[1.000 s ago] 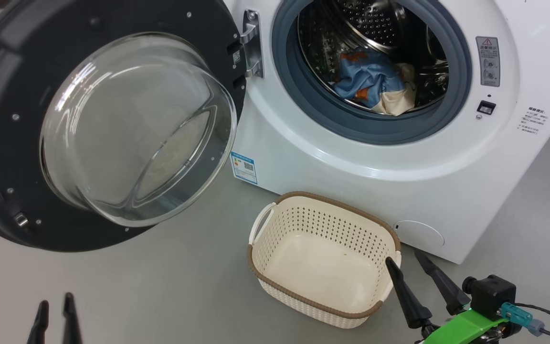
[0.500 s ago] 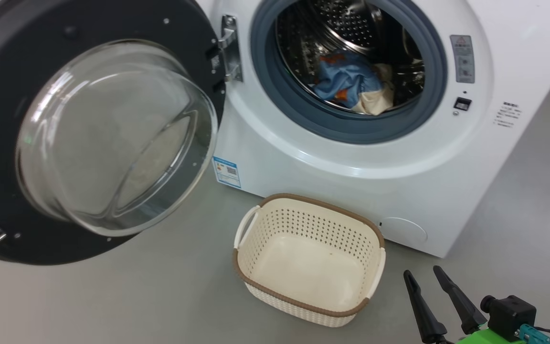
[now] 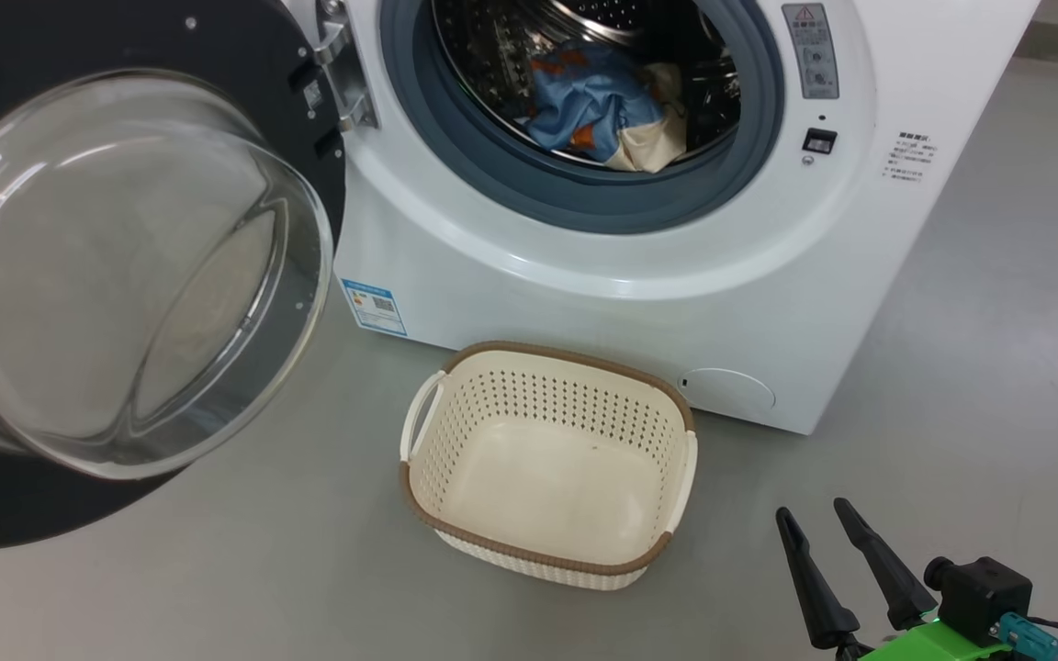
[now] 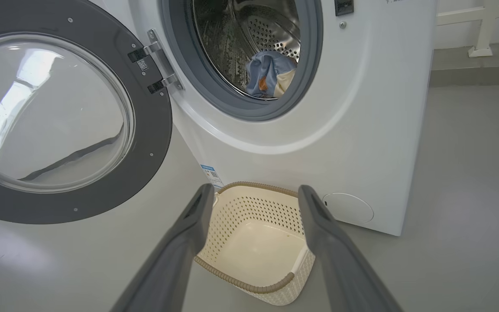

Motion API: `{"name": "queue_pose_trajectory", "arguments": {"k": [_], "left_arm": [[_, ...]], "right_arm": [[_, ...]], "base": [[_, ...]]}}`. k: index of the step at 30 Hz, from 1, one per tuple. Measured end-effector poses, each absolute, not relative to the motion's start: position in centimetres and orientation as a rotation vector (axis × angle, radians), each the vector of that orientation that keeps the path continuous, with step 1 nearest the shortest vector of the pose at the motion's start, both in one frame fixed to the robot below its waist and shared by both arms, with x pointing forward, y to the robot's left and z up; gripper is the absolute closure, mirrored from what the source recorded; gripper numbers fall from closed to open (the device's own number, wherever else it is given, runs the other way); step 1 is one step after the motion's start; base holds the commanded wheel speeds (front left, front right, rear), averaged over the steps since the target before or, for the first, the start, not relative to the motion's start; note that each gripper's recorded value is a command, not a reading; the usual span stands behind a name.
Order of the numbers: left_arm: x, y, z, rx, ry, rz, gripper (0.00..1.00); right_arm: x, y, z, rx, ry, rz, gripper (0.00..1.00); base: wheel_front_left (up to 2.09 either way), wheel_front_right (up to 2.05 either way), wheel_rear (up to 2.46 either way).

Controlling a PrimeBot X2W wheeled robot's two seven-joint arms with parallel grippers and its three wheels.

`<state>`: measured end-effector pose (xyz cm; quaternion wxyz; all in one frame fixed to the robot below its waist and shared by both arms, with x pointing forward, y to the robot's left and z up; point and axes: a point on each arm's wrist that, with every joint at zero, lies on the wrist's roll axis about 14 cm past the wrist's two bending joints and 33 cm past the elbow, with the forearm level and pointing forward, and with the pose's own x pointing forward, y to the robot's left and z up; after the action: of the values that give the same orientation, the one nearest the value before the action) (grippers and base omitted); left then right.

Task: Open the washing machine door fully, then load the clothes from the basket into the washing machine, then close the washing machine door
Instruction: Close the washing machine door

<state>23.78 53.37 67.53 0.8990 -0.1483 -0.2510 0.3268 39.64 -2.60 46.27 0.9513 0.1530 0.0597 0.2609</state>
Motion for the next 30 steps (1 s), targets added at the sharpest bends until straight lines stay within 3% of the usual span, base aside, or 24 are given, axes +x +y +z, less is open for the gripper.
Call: {"name": "queue_pose_trajectory", "arguments": {"k": [3,11,19,30], "left_arm": [[25.5,54.8,66.2,-0.531,-0.431,0.664,1.0],[27.4,55.3,63.6,-0.793,-0.229,0.607,1.0],[28.2,54.0,60.7,-0.897,-0.056,0.559,1.0],[28.9,52.4,59.4,-0.962,0.036,0.492,1.0]], "right_arm": [[39.9,-2.9,45.7,0.317,0.134,0.517,0.0],[40.8,-2.5,45.3,0.323,0.139,0.523,0.0],[41.0,-2.4,45.1,0.321,0.142,0.528,0.0],[40.9,-2.5,45.4,0.318,0.135,0.525,0.0]], "base": [[0.0,0.0,0.0],[0.0,0.0,0.0],[0.0,0.0,0.0],[0.0,0.0,0.0]]}}
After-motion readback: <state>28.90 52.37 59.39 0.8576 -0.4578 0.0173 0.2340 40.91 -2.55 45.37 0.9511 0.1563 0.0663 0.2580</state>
